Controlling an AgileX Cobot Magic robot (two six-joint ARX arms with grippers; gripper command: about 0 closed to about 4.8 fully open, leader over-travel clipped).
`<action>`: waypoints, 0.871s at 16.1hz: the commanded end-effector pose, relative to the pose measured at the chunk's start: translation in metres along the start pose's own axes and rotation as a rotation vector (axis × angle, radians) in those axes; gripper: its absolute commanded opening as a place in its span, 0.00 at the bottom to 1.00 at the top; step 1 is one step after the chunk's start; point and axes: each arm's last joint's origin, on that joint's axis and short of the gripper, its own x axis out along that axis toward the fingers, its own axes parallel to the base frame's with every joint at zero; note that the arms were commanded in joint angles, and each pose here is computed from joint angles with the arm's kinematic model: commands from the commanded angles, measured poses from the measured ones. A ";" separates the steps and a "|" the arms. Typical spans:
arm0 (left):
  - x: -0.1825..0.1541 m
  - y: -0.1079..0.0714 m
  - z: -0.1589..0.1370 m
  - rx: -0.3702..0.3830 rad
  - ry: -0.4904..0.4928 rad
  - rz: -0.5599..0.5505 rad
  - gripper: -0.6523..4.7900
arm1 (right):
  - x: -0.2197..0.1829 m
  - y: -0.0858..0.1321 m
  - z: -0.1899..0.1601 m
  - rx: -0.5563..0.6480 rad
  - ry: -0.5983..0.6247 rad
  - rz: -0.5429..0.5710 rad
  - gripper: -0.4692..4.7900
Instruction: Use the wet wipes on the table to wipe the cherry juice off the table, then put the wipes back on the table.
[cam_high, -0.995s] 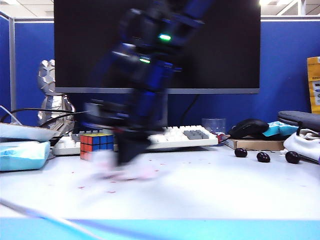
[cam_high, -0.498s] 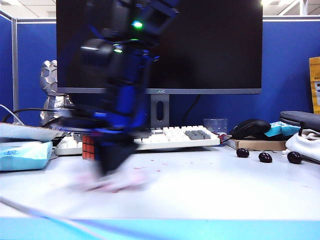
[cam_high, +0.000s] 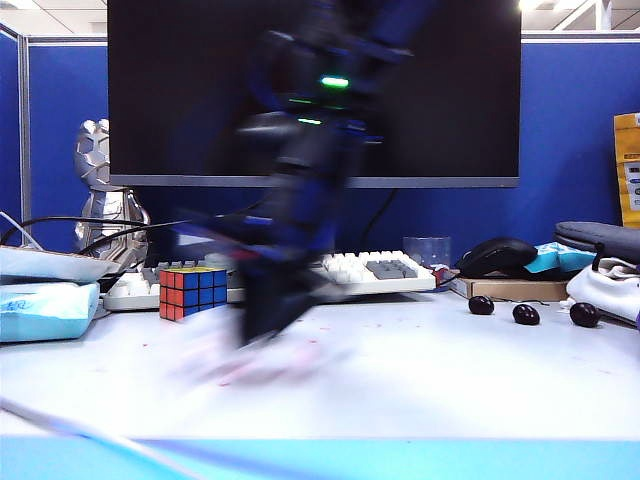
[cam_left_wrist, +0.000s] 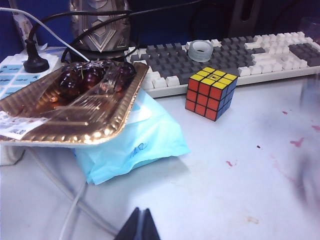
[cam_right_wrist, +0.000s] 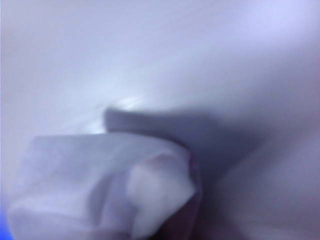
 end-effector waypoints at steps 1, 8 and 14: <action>0.000 0.000 -0.001 -0.004 0.008 -0.002 0.12 | 0.016 0.025 -0.017 -0.047 0.178 0.034 0.08; 0.000 0.000 -0.001 -0.004 0.008 -0.002 0.12 | 0.006 -0.001 0.030 -0.083 -0.300 -0.257 0.08; 0.000 0.000 -0.001 -0.004 0.008 -0.002 0.12 | 0.017 0.022 0.055 -0.117 -0.411 -0.073 0.08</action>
